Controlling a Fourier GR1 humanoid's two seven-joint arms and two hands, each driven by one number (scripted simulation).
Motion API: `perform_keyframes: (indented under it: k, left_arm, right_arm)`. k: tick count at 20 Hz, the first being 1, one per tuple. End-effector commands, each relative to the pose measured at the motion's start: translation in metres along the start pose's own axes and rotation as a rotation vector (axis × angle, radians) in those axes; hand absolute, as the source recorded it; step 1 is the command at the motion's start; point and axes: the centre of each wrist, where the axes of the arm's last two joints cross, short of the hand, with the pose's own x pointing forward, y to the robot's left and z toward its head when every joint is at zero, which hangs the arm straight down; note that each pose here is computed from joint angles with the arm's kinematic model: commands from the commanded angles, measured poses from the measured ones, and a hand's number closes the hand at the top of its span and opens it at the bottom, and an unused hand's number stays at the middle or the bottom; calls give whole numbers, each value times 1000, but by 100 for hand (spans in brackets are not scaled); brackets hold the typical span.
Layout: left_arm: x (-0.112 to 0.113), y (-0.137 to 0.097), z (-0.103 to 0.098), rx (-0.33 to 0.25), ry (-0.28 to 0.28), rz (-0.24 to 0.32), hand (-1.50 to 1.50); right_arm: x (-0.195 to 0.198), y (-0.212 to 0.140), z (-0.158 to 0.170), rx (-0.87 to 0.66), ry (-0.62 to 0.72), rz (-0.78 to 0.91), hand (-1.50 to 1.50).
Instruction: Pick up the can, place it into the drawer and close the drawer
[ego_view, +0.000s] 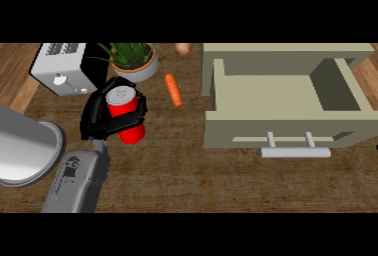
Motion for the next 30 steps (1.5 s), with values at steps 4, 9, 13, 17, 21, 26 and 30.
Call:
perform_keyframes:
  k: [4, 9, 13, 17, 21, 26, 30]
  left_arm:
    - [54, -60, -16, -82, -20, -16, 150]
    - [99, -87, -39, -84, -37, -22, 150]
    - [110, -130, -43, -105, -67, -71, 150]
    - [153, -147, -72, -115, -92, -50, 150]
    - [180, -164, -93, -124, -91, -74, 150]
    - [185, -188, -100, -117, -85, -84, 150]
    - [205, -209, -112, -110, -40, -100, 150]
  right_arm:
    - [12, -17, -4, -7, -5, 15, -150]
    - [-7, -12, -2, -7, -11, 15, -150]
    - [17, -7, -11, 3, -26, 20, -150]
    - [5, -15, 1, 2, -3, 6, -150]
    - [9, -9, 2, 11, -22, 19, -150]
    - [-4, -8, -13, -4, 3, 17, -150]
    - [-6, 0, 0, 17, -8, 6, -150]
